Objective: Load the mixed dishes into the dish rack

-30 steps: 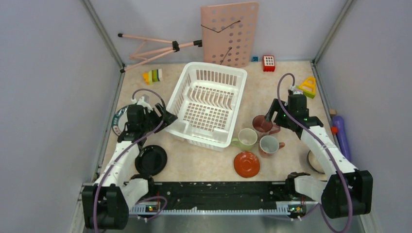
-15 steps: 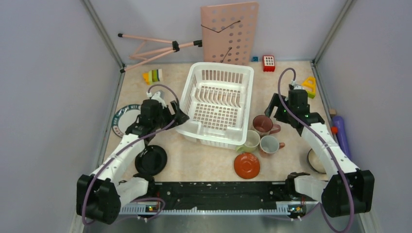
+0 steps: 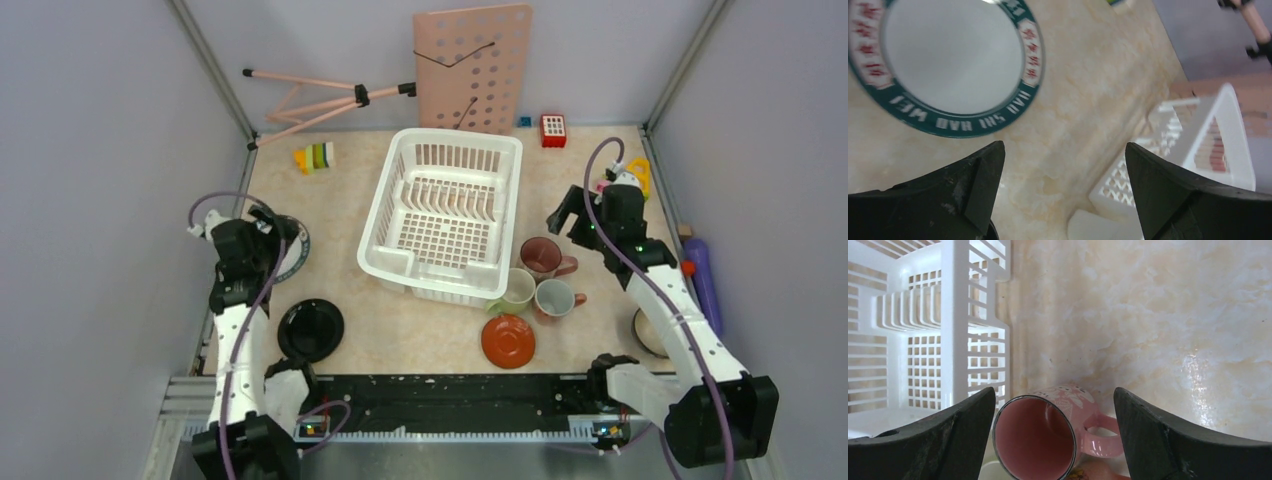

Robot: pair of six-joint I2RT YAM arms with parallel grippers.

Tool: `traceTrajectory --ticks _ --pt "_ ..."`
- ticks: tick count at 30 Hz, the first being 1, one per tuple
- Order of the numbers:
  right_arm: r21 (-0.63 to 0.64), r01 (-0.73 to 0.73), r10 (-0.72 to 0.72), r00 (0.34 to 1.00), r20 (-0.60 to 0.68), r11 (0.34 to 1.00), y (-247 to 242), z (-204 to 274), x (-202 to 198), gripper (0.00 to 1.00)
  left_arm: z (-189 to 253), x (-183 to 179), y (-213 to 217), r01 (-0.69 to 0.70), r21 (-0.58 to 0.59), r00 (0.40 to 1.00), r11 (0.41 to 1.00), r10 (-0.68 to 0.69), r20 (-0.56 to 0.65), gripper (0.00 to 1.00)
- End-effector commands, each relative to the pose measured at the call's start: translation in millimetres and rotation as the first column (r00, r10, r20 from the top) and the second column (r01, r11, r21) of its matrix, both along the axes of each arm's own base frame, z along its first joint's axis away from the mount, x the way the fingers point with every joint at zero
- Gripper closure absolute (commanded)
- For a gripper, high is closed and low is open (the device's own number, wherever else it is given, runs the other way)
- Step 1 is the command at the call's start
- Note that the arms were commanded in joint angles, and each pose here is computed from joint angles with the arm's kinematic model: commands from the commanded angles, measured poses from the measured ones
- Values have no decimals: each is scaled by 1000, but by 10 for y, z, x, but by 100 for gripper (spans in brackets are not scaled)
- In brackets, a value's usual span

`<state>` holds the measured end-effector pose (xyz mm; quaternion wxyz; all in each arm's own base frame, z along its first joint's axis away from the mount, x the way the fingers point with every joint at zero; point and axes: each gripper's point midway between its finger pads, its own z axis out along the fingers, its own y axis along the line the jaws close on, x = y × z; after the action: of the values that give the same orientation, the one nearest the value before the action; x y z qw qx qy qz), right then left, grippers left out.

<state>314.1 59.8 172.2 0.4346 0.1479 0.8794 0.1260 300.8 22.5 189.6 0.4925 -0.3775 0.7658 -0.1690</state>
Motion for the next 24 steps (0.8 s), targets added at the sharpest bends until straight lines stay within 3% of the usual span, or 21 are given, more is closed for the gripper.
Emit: traceTrajectory --ticks 1,4,13,17,24 --pt "101 -16 7 996 83 995 148 195 20 13 -424 -263 689 -350 -112 930 930 331 -159 5" --pt "149 -50 37 996 87 988 253 213 -29 13 -676 -471 1069 -529 -154 841 834 492 -226 7" --pt "167 -129 118 990 78 977 415 178 -117 13 -997 -667 1494 -669 -92 729 738 628 -272 9" --pt "177 -134 119 988 96 975 432 196 -111 13 -1131 -447 1383 -580 -199 811 790 537 -232 10" --pt "165 -130 113 988 107 978 406 221 -123 13 -1402 -210 1314 -474 -257 873 842 410 -263 16"
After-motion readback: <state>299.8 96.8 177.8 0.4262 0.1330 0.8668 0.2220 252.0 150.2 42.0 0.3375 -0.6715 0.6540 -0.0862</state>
